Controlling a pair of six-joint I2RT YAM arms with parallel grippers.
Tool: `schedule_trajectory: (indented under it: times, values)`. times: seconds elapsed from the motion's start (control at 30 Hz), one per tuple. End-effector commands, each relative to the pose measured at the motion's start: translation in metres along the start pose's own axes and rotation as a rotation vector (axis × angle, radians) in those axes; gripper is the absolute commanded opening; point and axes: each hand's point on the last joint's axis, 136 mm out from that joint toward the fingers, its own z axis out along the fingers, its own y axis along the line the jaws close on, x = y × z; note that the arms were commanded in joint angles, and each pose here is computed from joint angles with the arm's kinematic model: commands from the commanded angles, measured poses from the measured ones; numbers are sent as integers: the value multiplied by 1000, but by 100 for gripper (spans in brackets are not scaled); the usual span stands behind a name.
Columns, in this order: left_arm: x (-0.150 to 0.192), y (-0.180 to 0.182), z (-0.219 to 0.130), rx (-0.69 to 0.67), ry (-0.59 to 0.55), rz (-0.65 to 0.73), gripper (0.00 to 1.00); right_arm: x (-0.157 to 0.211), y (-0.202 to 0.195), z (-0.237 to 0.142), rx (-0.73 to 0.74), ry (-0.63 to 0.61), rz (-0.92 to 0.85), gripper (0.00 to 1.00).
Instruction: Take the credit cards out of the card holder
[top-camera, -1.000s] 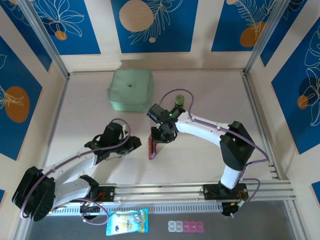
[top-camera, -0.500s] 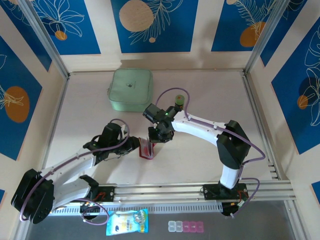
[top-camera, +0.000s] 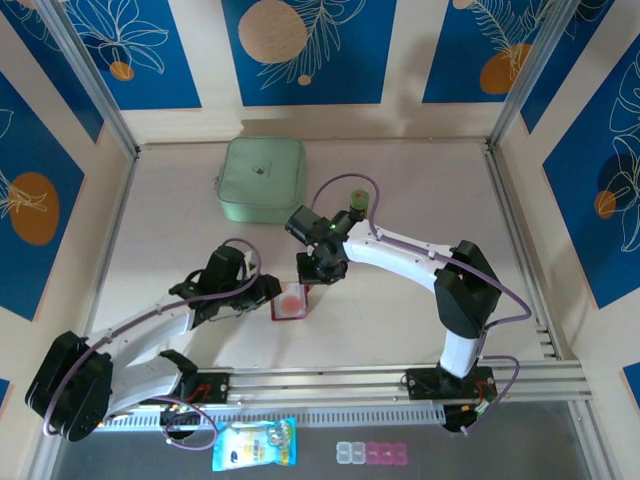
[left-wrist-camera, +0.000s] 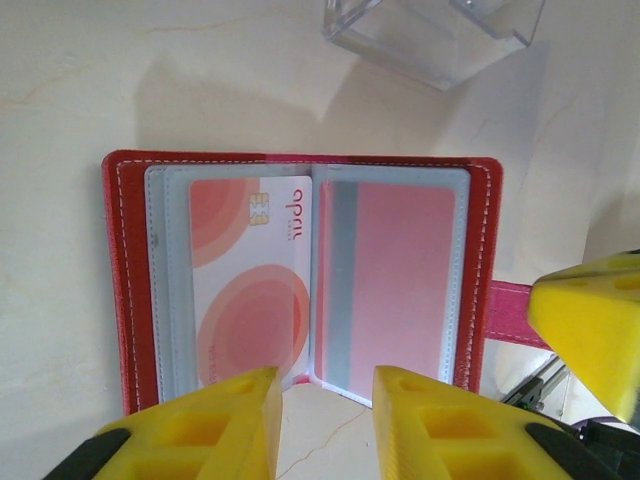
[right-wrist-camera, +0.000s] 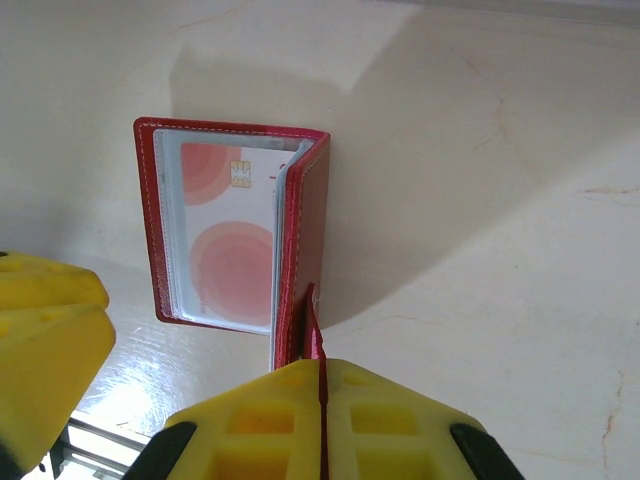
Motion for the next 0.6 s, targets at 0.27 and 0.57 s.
schedule_trajectory:
  times: [0.27,0.57]
  values:
    - [-2,-4,-1,13,7,8,29,2,24,1,-77,20,-24,3]
    - [-5,-7,-17,-13,-29,44,29,4,33,8,-76,30,-40,3]
